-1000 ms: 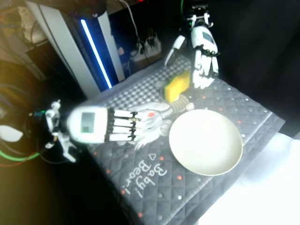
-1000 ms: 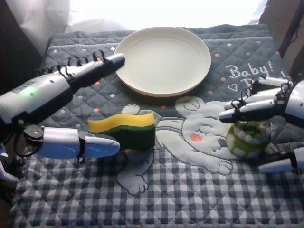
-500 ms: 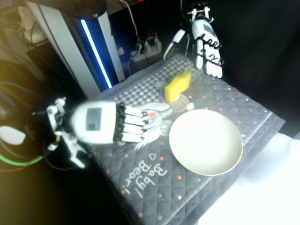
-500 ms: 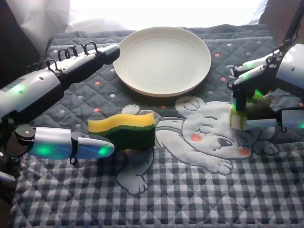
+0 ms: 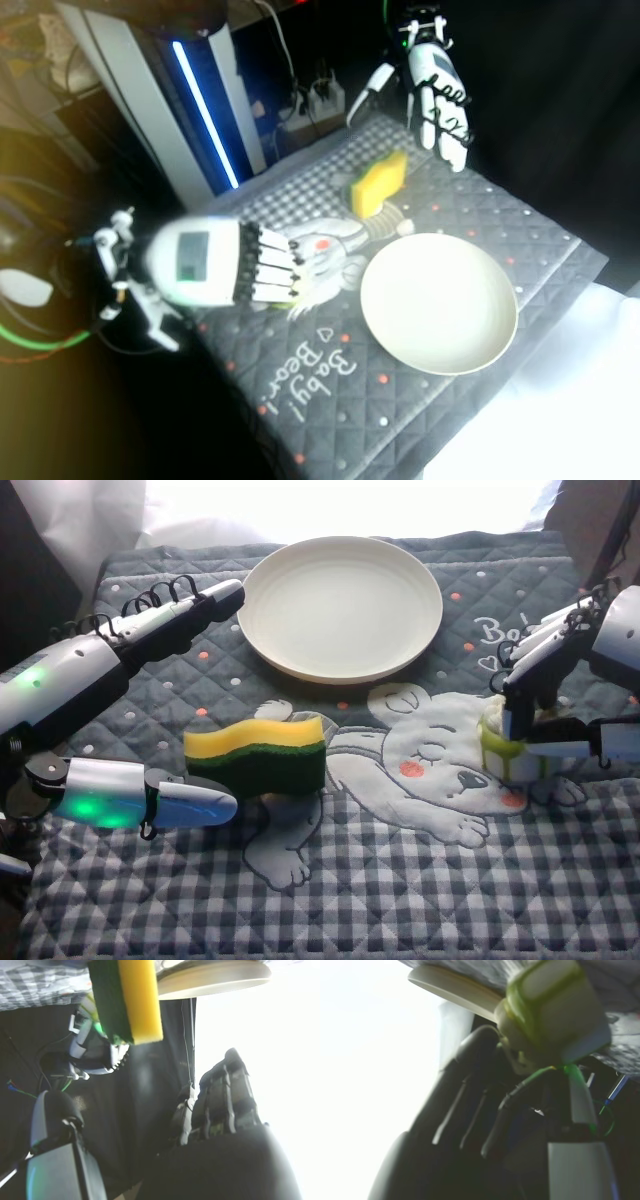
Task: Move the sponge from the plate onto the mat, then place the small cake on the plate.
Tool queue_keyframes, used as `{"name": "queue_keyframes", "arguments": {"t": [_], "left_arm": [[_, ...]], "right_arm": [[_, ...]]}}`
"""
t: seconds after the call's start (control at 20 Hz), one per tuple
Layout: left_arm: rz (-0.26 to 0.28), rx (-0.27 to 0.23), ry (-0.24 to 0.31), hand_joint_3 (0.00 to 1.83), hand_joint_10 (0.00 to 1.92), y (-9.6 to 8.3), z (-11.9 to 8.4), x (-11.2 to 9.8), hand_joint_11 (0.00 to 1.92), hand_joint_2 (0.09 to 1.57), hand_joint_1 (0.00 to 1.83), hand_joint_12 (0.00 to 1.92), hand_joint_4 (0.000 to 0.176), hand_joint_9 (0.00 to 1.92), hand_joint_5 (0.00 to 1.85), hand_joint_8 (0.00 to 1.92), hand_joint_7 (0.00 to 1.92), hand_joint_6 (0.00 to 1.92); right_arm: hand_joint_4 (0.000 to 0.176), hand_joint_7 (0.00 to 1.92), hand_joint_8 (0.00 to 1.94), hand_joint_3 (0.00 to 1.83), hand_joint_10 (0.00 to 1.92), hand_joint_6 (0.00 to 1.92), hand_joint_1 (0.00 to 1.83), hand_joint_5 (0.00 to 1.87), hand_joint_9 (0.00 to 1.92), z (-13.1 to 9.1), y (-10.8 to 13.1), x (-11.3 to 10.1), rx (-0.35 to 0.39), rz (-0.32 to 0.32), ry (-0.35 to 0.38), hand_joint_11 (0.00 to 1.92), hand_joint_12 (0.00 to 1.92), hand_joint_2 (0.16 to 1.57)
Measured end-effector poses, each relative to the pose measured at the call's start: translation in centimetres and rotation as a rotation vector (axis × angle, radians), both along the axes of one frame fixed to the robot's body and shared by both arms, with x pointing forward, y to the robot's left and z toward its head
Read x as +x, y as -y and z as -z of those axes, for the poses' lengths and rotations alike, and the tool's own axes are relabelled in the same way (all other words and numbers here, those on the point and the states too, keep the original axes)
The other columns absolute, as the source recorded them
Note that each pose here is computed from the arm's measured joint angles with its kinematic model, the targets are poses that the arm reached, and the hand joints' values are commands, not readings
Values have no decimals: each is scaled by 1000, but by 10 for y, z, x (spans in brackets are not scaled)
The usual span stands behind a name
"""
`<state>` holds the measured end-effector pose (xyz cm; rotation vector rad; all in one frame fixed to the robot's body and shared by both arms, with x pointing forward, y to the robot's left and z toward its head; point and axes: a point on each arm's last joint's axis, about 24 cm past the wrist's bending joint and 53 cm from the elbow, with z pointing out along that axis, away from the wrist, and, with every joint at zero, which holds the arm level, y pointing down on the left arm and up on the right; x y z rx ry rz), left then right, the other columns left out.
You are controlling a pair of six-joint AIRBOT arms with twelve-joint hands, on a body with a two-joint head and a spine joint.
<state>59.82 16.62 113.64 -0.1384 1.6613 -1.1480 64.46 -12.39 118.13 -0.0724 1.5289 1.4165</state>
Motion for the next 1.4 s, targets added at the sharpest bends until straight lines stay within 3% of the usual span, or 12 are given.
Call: {"name": "queue_keyframes", "arguments": {"t": [0.05,0.15,0.25,0.3,0.35,0.45,0.9,1.15,1.2,1.25,1.3,1.4], "left_arm": [[2,-1,1,3,2,0,0,0,0,825,758,696,90,109,47,1,81,11],[-1,-2,0,1,2,0,0,0,0,829,778,681,76,113,70,1,78,5],[-1,-3,0,0,1,0,0,0,0,811,776,635,82,115,97,2,84,7],[-5,-1,-5,0,0,-2,2,-1,0,821,783,525,78,103,113,1,83,4],[-8,-2,-7,0,0,-3,2,0,0,821,783,525,78,103,113,1,83,4],[-7,-5,-8,0,0,-2,2,-1,0,822,788,561,80,105,113,0,84,0],[-12,-13,-13,0,4,-3,2,-1,0,819,811,561,68,115,110,2,89,0],[-10,-19,-14,0,4,-2,2,-1,0,822,797,559,68,116,112,4,95,0],[-10,-23,-13,0,8,-2,1,-1,0,818,815,427,56,83,88,5,76,4],[-10,-26,-13,0,8,-2,1,-1,0,818,815,427,56,83,88,5,76,4],[-12,-27,-13,4,5,-3,1,-1,0,832,811,660,72,117,102,2,92,1],[-14,-28,-14,9,5,-3,2,-1,0,848,785,687,85,124,89,1,89,0]], "right_arm": [[0,683,422,0,432,77,1188,733,660,1,0,0,-4,-1,-1,396,1105,1030],[15,520,30,0,77,2,1049,544,507,1,0,1,-3,6,-6,128,1021,967],[48,383,0,1,2,0,1011,423,359,13,0,1,-35,11,-31,4,925,963],[89,305,0,0,0,2,975,343,280,21,-1,-1,-54,6,-46,0,786,944],[89,305,0,0,0,2,975,343,280,21,-2,-3,-55,2,-46,0,786,944],[120,251,0,0,0,1,1018,301,226,25,3,-3,-57,10,-61,0,760,915],[127,290,2,0,7,1,1003,320,265,32,23,14,-67,71,-76,0,941,886],[117,300,2,0,2,3,1008,346,257,44,29,30,-66,122,-114,0,878,891],[0,514,24,7,45,17,1100,578,470,44,27,29,-65,117,-113,76,1028,984],[0,514,24,7,45,17,1100,578,470,45,26,29,-65,117,-114,76,1028,984],[0,967,933,5,1195,861,1366,947,890,44,26,29,-57,116,-114,659,1290,1102],[0,836,1189,3,1340,905,1366,992,841,31,26,31,-9,120,-96,713,1477,1140]]}}
